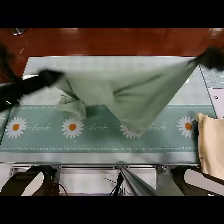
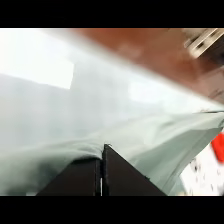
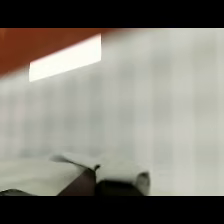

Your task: Fold the shirts.

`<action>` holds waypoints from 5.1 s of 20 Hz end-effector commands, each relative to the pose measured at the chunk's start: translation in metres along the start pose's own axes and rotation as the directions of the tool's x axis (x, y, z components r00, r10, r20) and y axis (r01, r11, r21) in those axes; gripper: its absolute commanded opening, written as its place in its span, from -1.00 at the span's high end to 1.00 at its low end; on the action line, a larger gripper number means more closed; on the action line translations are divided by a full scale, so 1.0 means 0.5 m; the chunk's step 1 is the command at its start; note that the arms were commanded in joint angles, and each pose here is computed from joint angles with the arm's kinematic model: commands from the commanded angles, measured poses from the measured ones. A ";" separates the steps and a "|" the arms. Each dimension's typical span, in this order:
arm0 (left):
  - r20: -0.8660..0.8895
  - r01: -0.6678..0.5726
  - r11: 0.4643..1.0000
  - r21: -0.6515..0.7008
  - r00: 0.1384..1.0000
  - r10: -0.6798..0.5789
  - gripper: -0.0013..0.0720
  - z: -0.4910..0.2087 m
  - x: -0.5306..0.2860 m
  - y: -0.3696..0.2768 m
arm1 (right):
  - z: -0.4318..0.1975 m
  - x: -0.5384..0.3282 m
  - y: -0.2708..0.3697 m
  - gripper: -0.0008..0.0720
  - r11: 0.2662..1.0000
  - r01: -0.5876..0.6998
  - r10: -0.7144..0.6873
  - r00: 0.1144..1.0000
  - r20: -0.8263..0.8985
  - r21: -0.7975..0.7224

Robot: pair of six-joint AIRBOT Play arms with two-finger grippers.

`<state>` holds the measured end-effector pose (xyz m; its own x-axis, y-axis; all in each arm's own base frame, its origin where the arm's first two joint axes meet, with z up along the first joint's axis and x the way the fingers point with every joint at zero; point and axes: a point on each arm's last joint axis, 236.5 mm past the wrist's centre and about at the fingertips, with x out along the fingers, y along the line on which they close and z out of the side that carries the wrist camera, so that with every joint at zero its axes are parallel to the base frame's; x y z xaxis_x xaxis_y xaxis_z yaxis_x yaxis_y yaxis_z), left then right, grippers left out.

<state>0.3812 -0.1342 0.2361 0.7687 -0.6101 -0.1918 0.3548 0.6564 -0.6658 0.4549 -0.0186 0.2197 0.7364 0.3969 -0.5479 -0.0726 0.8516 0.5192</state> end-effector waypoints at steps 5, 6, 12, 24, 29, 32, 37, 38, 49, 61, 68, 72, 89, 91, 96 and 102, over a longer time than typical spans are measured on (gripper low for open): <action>0.419 -0.253 0.801 0.542 0.908 0.004 0.91 0.353 -0.337 -0.396 | 0.131 -0.637 0.415 0.92 0.864 0.340 0.011 0.725 0.688 -0.372; 0.444 -0.309 0.775 0.551 0.895 0.042 0.91 0.353 -0.380 -0.408 | 0.098 -0.683 0.427 0.92 0.850 0.385 -0.014 0.698 0.716 -0.359; 0.479 -0.357 0.699 0.619 0.878 0.024 0.91 0.259 -0.545 -0.506 | -0.049 -0.812 0.458 0.92 0.820 0.485 -0.084 0.627 0.774 -0.304; 0.145 -0.462 0.724 0.512 0.877 0.458 0.91 0.123 -0.426 -0.193 | -0.174 -0.465 0.265 0.92 0.938 0.237 -0.167 0.949 0.268 -0.254; -0.019 -0.461 0.812 0.358 0.866 0.500 0.91 0.058 -0.170 0.088 | -0.232 -0.183 0.118 0.92 0.991 0.035 -0.029 0.999 0.042 -0.133; -0.090 -0.506 0.830 0.235 0.839 0.537 0.91 0.020 -0.033 0.262 | -0.186 -0.032 -0.005 0.92 0.999 0.032 -0.032 0.999 0.031 -0.011; -0.085 -0.492 0.870 -0.019 0.868 0.489 0.91 0.019 0.160 0.413 | -0.176 0.256 -0.110 0.92 0.995 -0.027 0.040 0.991 -0.127 0.100; -0.107 -0.499 0.866 -0.022 0.863 0.494 0.91 0.006 0.185 0.438 | -0.177 0.307 -0.126 0.92 0.990 -0.024 0.045 0.988 -0.149 0.138; -0.285 -0.551 0.833 -0.048 0.807 0.517 0.91 -0.116 0.306 0.607 | -0.166 0.495 -0.185 0.92 0.960 -0.008 0.072 0.973 -0.218 0.281; -0.751 -0.436 0.889 0.142 0.538 0.383 0.91 -0.275 0.133 0.535 | -0.350 0.356 -0.222 0.91 0.972 0.081 0.080 0.771 -0.632 0.221; -0.798 -0.472 0.872 0.128 0.473 0.373 0.91 -0.333 0.104 0.562 | -0.405 0.337 -0.258 0.91 0.970 0.184 -0.017 0.696 -0.718 0.156; -0.814 -0.469 0.875 0.123 0.457 0.359 0.90 -0.336 0.095 0.555 | -0.406 0.336 -0.251 0.91 0.967 0.184 -0.002 0.694 -0.720 0.174; -0.748 -0.673 0.705 -0.224 0.582 0.318 -0.96 -0.439 -0.282 0.485 | -0.574 0.072 -0.211 -0.73 0.912 0.242 -0.099 0.913 -0.395 0.331; -0.696 -0.653 0.689 -0.313 0.651 0.301 -0.96 -0.457 -0.297 0.469 | -0.617 0.061 -0.173 -0.73 0.907 0.198 -0.050 0.927 -0.371 0.371; -0.682 -0.643 0.656 -0.397 0.684 0.258 -0.96 -0.531 -0.281 0.453 | -0.626 0.058 -0.130 -0.72 0.900 0.125 0.020 0.944 -0.328 0.417; -0.585 -0.545 0.696 -0.467 0.781 0.219 -0.96 -0.558 -0.179 0.429 | -0.613 0.061 -0.105 -0.72 0.885 0.078 0.072 0.951 -0.301 0.460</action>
<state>0.2244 -0.0430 -0.0872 0.2922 -0.5776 -0.7622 -0.4434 0.6244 -0.6431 0.2733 0.0482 -0.0307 0.4782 0.5218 -0.7064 0.3073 0.6541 0.6912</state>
